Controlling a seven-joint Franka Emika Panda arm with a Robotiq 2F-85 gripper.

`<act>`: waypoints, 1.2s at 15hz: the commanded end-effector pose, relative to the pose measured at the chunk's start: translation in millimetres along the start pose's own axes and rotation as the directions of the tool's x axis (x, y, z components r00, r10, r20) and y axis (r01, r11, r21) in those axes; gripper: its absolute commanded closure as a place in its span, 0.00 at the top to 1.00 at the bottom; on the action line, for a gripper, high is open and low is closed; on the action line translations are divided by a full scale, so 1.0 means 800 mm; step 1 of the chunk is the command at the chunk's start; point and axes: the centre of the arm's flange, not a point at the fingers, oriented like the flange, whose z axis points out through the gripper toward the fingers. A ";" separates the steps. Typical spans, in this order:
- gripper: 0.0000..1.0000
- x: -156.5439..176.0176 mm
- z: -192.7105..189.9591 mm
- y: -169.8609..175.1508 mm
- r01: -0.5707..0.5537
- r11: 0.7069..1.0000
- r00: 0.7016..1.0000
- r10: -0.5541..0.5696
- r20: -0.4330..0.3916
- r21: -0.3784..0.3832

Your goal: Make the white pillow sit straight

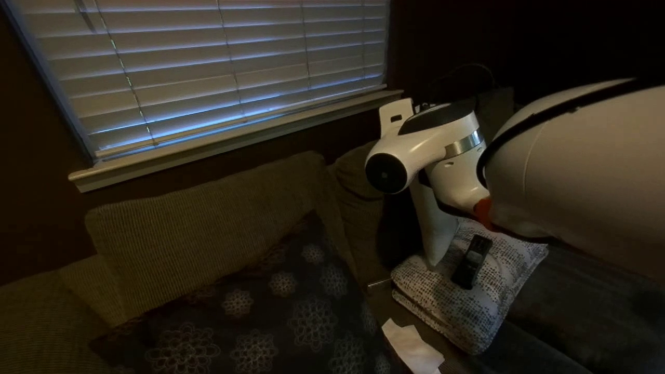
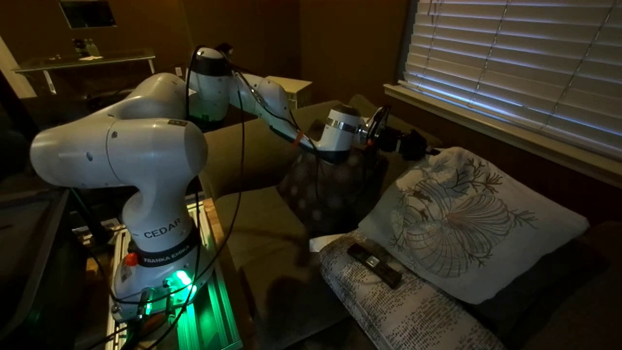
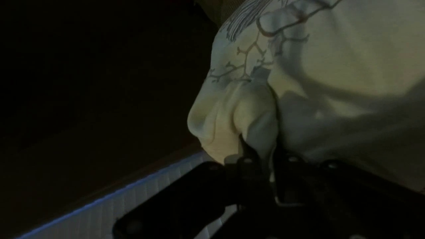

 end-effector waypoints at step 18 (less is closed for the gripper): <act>0.37 0.026 -0.024 -0.088 0.433 0.864 0.837 -0.491 -0.240 -0.256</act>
